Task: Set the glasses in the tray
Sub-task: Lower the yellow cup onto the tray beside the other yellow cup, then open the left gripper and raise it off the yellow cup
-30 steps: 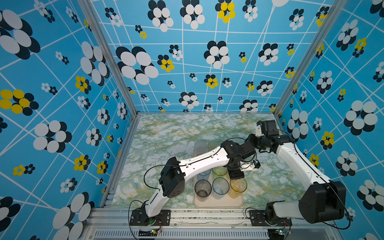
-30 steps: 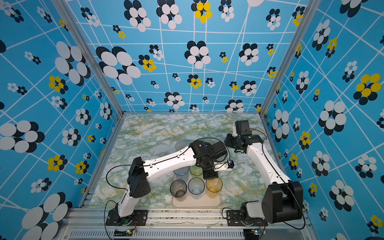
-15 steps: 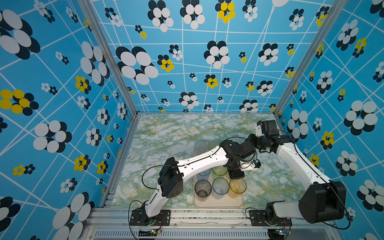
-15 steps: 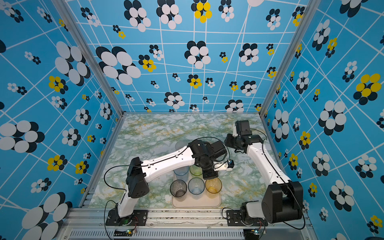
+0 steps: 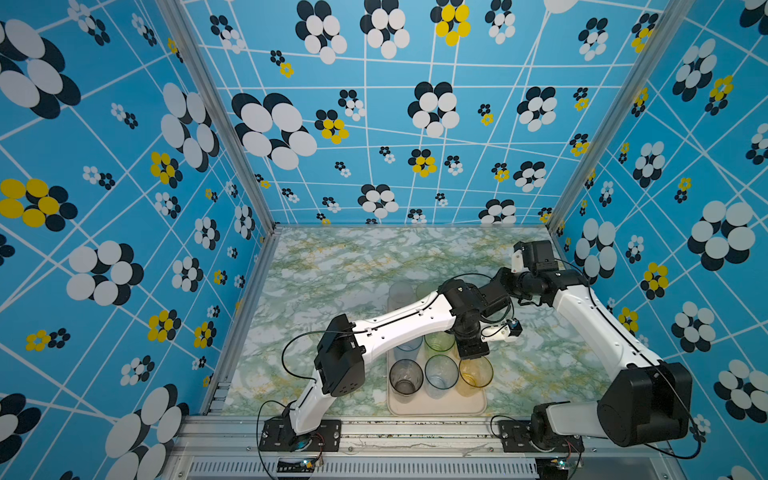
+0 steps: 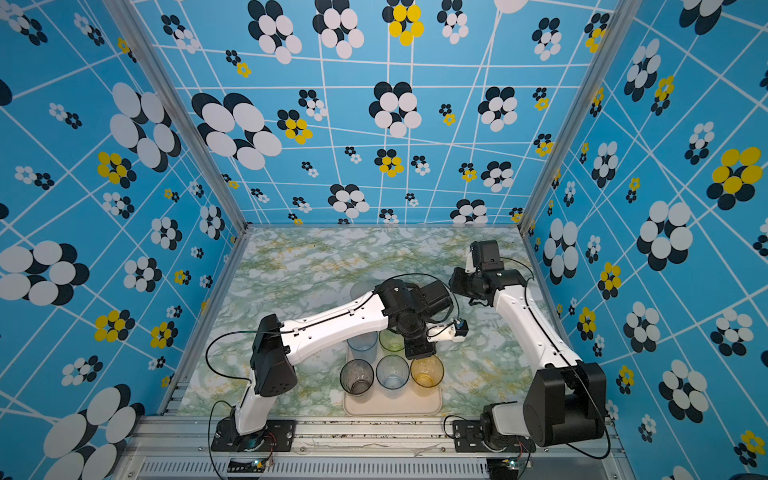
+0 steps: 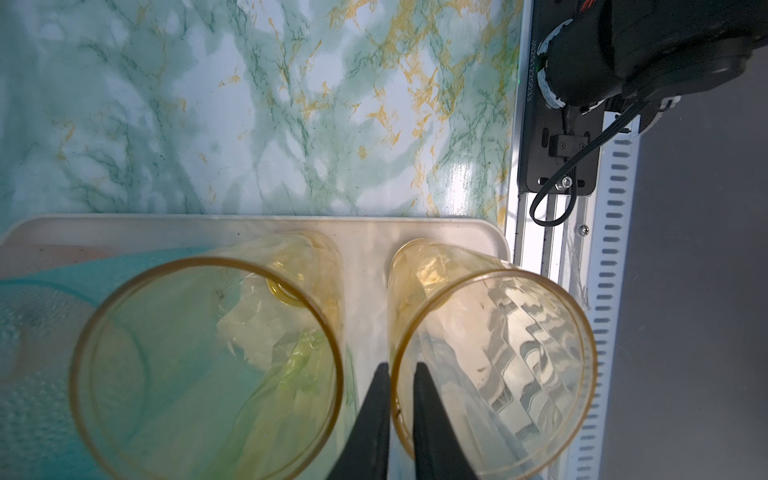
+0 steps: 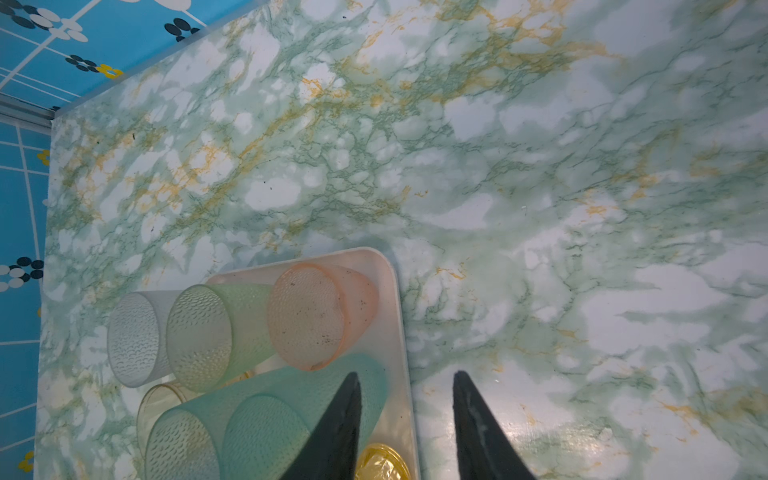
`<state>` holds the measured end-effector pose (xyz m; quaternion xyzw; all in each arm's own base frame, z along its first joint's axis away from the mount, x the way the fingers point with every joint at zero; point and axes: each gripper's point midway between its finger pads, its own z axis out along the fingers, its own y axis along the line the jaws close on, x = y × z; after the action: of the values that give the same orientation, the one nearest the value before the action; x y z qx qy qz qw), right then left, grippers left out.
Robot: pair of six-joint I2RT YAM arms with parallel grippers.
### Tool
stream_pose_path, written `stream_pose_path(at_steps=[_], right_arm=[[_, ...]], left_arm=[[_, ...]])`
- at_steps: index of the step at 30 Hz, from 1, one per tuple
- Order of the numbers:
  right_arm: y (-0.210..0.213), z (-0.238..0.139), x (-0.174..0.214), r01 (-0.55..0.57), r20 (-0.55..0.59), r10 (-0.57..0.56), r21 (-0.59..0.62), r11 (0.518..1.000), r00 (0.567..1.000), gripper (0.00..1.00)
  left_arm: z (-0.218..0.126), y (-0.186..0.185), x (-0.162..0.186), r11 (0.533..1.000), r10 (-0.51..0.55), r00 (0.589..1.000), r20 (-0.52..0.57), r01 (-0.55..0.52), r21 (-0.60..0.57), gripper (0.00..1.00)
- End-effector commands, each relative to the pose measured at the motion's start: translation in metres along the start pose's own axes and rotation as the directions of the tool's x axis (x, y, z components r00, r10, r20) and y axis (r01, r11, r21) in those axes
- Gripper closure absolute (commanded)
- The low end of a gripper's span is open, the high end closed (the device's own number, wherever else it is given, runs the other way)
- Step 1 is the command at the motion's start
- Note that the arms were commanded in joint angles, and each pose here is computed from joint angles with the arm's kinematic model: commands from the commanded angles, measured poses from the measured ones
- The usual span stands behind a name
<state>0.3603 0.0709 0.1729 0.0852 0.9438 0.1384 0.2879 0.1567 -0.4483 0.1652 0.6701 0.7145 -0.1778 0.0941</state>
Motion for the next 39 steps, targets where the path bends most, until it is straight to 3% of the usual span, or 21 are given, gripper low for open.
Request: stream_pose_path(at_steps=[1,12,18,22,25,28,30,33,35,37,39], right_arm=[[-0.001,-0.002,0.002,-0.003,-0.004,0.003,-0.002,1.000,1.000,0.60],[-0.003,0.003,0.004,0.003,-0.013,-0.003,0.000,1.000,1.000,0.60],[-0.004,0.006,0.006,0.009,-0.018,-0.009,0.003,1.000,1.000,0.59],[-0.006,0.006,0.007,0.012,-0.021,-0.012,0.012,1.000,1.000,0.58],[-0.007,0.006,0.007,0.014,-0.019,-0.014,0.016,1.000,1.000,0.57],[-0.007,0.008,0.007,0.015,-0.020,-0.014,0.016,1.000,1.000,0.57],[-0.008,0.011,0.009,0.014,-0.023,-0.014,0.018,1.000,1.000,0.57],[-0.010,0.013,0.009,0.016,-0.009,-0.016,0.020,1.000,1.000,0.57],[-0.012,0.014,0.010,0.017,0.007,-0.018,0.025,1.000,1.000,0.57],[-0.014,0.014,0.011,0.019,0.028,-0.020,0.029,0.999,0.999,0.57],[-0.017,0.012,0.011,0.021,0.053,-0.023,0.037,0.999,0.998,0.57]], left_arm=[[-0.022,-0.008,0.001,1.000,-0.007,0.999,0.031,0.006,0.012,0.85],[-0.067,-0.005,-0.008,1.000,-0.005,0.986,0.165,0.009,-0.021,0.85],[-0.103,0.031,-0.003,0.989,-0.079,0.951,0.298,0.114,-0.100,0.85],[-0.140,0.066,0.014,0.954,-0.154,0.884,0.440,0.249,-0.166,0.85],[-0.178,0.090,0.035,0.909,-0.190,0.791,0.582,0.365,-0.199,0.82],[-0.211,0.118,0.070,0.832,-0.218,0.680,0.700,0.504,-0.231,0.74],[-0.224,0.136,0.102,0.757,-0.238,0.619,0.748,0.601,-0.256,0.69],[-0.242,0.160,0.155,0.603,-0.270,0.524,0.808,0.746,-0.282,0.66],[-0.250,0.174,0.195,0.476,-0.279,0.461,0.843,0.828,-0.296,0.64],[-0.257,0.183,0.232,0.352,-0.273,0.401,0.875,0.888,-0.297,0.61],[-0.260,0.188,0.264,0.264,-0.254,0.358,0.898,0.919,-0.291,0.61]])
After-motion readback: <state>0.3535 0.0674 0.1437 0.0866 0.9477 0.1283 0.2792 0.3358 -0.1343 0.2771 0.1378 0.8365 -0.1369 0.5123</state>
